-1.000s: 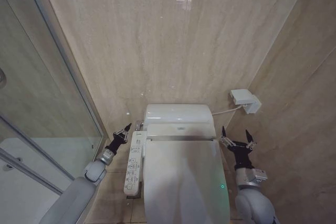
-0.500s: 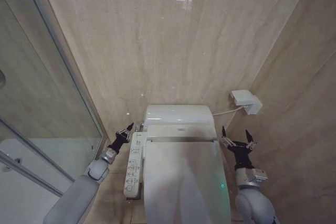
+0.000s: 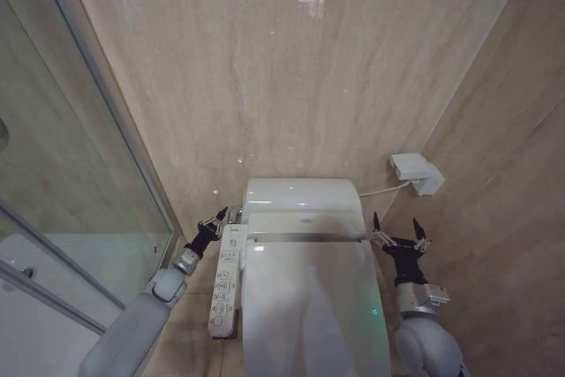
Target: Open the toilet lid, clean the toilet bowl with a toilet brush, close the toilet lid, and flush.
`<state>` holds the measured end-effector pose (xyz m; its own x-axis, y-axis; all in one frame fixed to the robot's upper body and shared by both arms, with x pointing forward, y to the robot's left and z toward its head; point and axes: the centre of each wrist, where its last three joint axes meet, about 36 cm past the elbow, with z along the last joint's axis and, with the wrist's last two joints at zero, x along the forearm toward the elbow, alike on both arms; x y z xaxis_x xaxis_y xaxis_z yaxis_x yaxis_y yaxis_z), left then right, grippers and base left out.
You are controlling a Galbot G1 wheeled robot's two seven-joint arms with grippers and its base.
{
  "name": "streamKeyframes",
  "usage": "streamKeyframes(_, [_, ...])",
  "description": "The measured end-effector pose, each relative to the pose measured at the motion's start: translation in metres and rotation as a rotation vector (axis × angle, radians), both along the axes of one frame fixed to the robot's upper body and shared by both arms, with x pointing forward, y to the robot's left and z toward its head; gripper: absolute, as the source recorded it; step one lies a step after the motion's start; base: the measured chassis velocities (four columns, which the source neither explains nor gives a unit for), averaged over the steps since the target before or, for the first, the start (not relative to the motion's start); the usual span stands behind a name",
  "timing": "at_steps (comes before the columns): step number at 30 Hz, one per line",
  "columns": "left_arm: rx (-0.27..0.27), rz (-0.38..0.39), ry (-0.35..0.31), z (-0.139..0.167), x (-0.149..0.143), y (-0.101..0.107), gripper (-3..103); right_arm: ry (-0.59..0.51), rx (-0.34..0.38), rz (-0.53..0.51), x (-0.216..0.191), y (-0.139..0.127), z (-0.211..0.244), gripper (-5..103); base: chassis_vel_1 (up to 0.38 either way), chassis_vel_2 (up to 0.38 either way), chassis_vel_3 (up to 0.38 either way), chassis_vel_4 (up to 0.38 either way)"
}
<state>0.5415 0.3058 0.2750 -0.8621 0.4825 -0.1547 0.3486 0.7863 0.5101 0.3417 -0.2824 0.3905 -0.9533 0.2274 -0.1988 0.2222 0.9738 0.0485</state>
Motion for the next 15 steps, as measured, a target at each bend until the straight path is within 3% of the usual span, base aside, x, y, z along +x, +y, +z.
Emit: streamKeyframes(15, [0.001, -0.017, 0.004, -0.0036, -0.0021, -0.0057, 0, 0.0, 0.0, 0.0, 0.0, 0.0, 0.0, 100, -0.003, 0.003, 0.004, -0.003])
